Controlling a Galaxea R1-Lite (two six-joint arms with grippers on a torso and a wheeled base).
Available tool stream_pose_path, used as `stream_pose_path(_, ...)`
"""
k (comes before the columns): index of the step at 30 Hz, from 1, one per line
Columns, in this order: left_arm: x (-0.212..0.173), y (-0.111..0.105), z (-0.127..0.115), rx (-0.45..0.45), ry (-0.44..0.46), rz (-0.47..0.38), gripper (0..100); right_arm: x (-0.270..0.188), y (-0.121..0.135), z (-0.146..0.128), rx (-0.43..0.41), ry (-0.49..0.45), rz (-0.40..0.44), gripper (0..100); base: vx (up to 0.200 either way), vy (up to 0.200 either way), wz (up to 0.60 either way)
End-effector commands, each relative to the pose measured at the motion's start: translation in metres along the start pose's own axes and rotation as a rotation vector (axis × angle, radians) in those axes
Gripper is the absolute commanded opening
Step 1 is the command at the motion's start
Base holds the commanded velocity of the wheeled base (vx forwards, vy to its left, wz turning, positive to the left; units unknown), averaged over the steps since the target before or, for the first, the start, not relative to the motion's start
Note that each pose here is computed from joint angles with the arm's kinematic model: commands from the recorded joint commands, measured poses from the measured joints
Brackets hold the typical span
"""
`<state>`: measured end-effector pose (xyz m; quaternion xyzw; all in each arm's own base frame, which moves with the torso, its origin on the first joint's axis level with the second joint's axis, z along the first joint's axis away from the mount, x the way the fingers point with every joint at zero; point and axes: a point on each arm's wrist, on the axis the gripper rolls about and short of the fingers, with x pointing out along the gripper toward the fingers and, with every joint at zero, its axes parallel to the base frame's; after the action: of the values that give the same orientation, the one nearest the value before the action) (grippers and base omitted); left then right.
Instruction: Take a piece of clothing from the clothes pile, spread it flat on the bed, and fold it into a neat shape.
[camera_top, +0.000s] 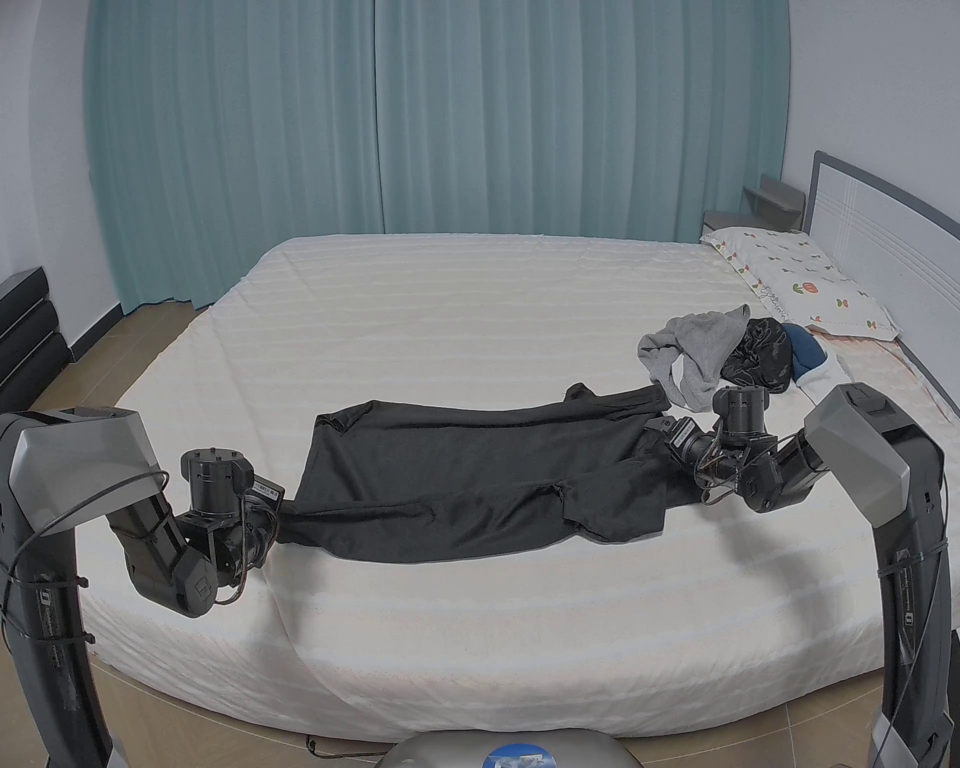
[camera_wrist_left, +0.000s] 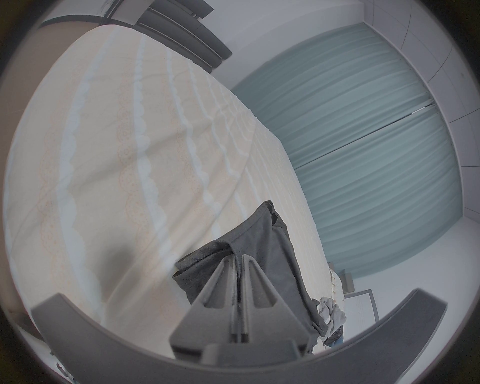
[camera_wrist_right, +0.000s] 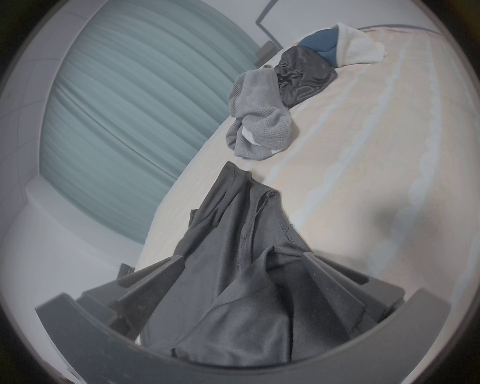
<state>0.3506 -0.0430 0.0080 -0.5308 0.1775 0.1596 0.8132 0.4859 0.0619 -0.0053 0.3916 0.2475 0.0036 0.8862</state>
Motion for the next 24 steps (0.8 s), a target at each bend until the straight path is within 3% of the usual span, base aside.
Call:
stream_pose_path(1, 0.001, 0.003, 0.000, 0.000, 0.004, 0.008, 0, -0.028, 0.012, 0.020, 0.074, -0.016, 0.021, 100, 0.000, 0.000, 0.00)
stream_pose_path(7, 0.001, 0.005, 0.004, -0.004, -0.003, 0.016, 0, -0.057, 0.009, 0.018, 0.131, 0.049, 0.021, 100, 0.000, 0.000, 0.00)
stream_pose_path(13, 0.001, 0.005, 0.003, -0.004, 0.000, 0.017, 0, -0.081, 0.002, -0.016, 0.126, 0.198, -0.014, 100, 0.000, 0.000, 0.00)
stream_pose_path(17, -0.002, 0.007, 0.003, -0.003, 0.027, 0.015, 0, -0.081, -0.003, -0.036, 0.115, 0.257, -0.039, 100, 0.000, 0.000, 0.00)
stream_pose_path(24, -0.002, 0.008, 0.003, -0.003, 0.040, 0.014, 0, -0.077, 0.001, -0.045, 0.108, 0.301, -0.010, 100, 0.000, 0.000, 0.00)
